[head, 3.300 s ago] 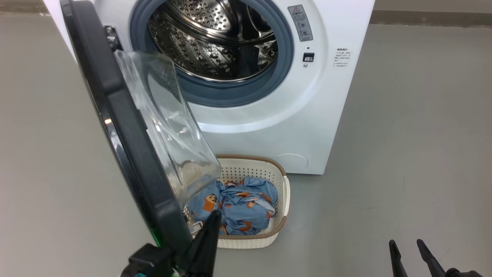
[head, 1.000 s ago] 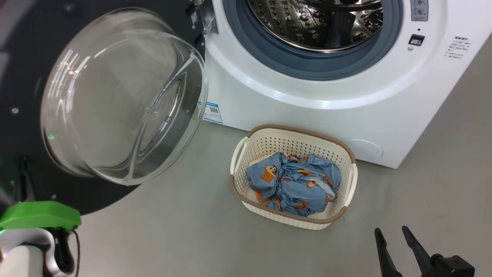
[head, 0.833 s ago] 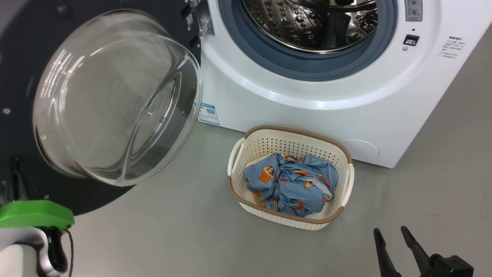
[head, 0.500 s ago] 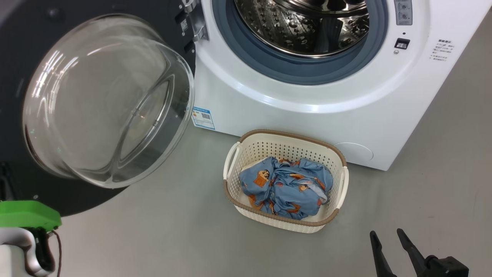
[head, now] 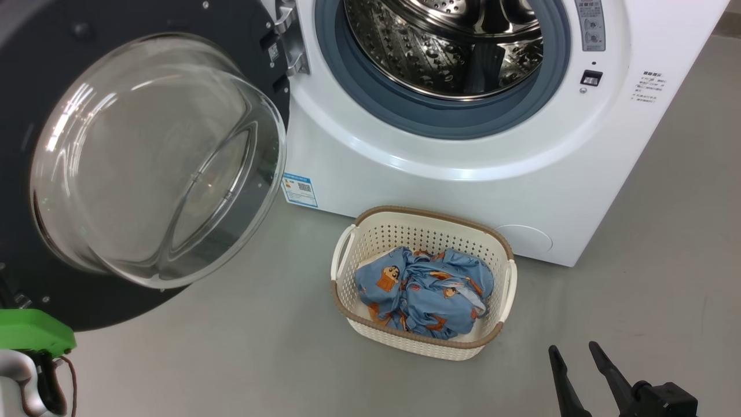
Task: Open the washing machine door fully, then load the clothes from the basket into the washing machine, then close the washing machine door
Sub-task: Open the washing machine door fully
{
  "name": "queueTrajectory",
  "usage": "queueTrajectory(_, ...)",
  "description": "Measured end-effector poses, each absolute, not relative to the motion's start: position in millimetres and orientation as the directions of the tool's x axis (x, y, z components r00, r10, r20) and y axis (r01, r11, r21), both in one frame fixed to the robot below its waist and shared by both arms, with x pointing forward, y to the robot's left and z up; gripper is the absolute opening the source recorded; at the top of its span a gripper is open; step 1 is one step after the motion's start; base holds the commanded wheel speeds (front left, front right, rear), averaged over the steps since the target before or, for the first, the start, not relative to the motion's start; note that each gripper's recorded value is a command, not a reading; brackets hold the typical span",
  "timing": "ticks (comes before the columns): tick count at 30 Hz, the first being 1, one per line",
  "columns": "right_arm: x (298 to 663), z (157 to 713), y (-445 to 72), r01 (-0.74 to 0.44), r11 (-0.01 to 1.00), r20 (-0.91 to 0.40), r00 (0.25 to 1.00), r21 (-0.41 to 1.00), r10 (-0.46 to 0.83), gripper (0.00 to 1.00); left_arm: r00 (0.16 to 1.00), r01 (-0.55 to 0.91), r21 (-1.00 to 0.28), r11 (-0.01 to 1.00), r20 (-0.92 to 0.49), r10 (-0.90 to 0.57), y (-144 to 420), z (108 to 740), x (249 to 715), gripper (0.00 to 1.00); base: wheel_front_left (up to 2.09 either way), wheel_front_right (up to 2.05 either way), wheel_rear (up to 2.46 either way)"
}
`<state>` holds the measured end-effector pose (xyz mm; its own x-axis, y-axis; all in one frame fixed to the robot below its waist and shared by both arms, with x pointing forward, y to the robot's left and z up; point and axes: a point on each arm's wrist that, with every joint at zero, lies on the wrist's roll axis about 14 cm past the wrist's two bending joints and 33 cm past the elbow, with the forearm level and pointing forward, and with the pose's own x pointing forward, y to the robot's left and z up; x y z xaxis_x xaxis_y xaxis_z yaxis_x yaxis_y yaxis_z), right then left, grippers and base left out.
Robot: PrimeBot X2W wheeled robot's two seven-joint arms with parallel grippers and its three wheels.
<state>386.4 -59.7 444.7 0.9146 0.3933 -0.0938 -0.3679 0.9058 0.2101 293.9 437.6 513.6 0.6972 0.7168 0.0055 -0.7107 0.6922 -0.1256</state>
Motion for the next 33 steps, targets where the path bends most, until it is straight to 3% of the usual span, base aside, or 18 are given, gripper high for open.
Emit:
queueTrajectory(9,385.6,450.4,-62.3,-0.362,0.908,-0.079,0.919,0.210,0.385,1.00,0.727,-0.671,-0.154,0.725,0.052,0.684,424.1,525.7,301.4,0.00,0.00,0.00,0.00)
queueTrajectory(10,385.4,452.0,-62.1,-0.364,0.908,-0.075,0.920,0.208,0.386,1.00,0.736,-0.655,-0.160,0.738,0.085,0.672,418.2,535.1,303.8,0.07,0.00,0.00,0.00)
queueTrajectory(12,384.6,453.9,-61.6,-0.366,0.907,-0.070,0.919,0.207,0.387,1.00,0.746,-0.633,-0.171,0.755,0.125,0.654,411.1,546.3,305.5,0.32,0.00,0.00,0.00)
queueTrajectory(14,383.5,455.9,-61.6,-0.366,0.907,-0.065,0.920,0.209,0.387,1.00,0.757,-0.611,-0.169,0.773,0.163,0.633,402.6,556.0,305.5,0.50,0.00,0.00,0.00)
queueTrajectory(16,383.0,457.5,-61.5,-0.367,0.906,-0.061,0.920,0.210,0.387,1.00,0.760,-0.603,-0.167,0.780,0.177,0.625,398.8,559.3,304.4,0.98,0.00,0.00,0.00)
queueTrajectory(33,365.8,479.9,-87.4,-0.321,0.928,0.002,0.945,0.190,0.326,1.00,0.889,-0.328,-0.178,0.928,0.276,0.367,300.5,571.5,307.7,1.00,0.00,0.00,0.00)
